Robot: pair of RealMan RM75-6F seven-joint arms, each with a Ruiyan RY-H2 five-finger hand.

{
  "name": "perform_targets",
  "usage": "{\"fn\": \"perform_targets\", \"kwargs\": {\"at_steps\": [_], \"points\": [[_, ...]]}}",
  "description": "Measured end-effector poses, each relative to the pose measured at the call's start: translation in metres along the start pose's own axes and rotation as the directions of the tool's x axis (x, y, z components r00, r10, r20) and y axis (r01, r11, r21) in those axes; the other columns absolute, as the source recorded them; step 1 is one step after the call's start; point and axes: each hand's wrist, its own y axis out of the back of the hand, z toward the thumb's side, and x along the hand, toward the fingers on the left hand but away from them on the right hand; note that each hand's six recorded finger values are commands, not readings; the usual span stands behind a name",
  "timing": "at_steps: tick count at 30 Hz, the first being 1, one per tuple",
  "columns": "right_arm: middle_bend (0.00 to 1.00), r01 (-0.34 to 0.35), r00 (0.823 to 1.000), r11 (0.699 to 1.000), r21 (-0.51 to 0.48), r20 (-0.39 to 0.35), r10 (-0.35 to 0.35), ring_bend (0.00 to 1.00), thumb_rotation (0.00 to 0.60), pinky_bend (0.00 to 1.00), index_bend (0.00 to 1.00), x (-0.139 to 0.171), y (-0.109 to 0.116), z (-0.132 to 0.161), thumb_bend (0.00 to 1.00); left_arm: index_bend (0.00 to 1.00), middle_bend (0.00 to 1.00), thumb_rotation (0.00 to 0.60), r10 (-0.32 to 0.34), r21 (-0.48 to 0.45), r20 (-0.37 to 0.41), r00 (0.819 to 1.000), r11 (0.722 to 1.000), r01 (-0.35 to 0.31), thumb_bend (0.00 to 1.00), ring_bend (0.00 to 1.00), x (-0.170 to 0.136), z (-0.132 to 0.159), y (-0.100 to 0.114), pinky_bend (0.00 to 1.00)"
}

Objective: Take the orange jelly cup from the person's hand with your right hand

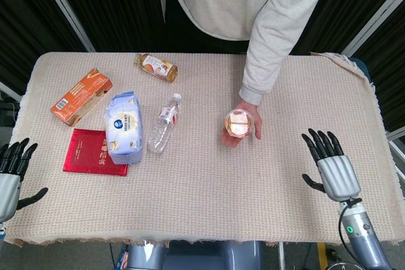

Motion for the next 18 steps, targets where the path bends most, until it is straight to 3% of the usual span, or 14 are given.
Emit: {"fn": "perform_targets", "kwargs": {"at_steps": [5, 11, 18], "points": [[0.00, -0.069, 0.997, 0.995, -0.070, 0.041, 0.072, 0.00, 0.600, 0.02, 0.07, -0.034, 0.004, 0.019, 0.13, 0.00, 0.00, 0.600, -0.005, -0.010, 0.001, 1.000, 1.000, 0.005, 0.08, 0.00, 0.001, -0.001, -0.001, 0.00], [0.00, -0.161, 0.980, 0.977, -0.140, 0.092, 0.175, 0.00, 0.600, 0.02, 0.08, -0.081, 0.006, 0.044, 0.13, 0.00, 0.00, 0.600, -0.017, -0.019, 0.007, 1.000, 1.000, 0.018, 0.08, 0.00, 0.001, -0.001, -0.002, 0.00], [0.00, -0.227, 0.970, 0.964, -0.135, 0.061, 0.237, 0.00, 0.600, 0.02, 0.11, -0.132, 0.008, 0.109, 0.15, 0.00, 0.00, 0.600, -0.023, -0.027, 0.015, 1.000, 0.999, 0.024, 0.08, 0.00, 0.000, 0.000, -0.002, 0.00]]}}
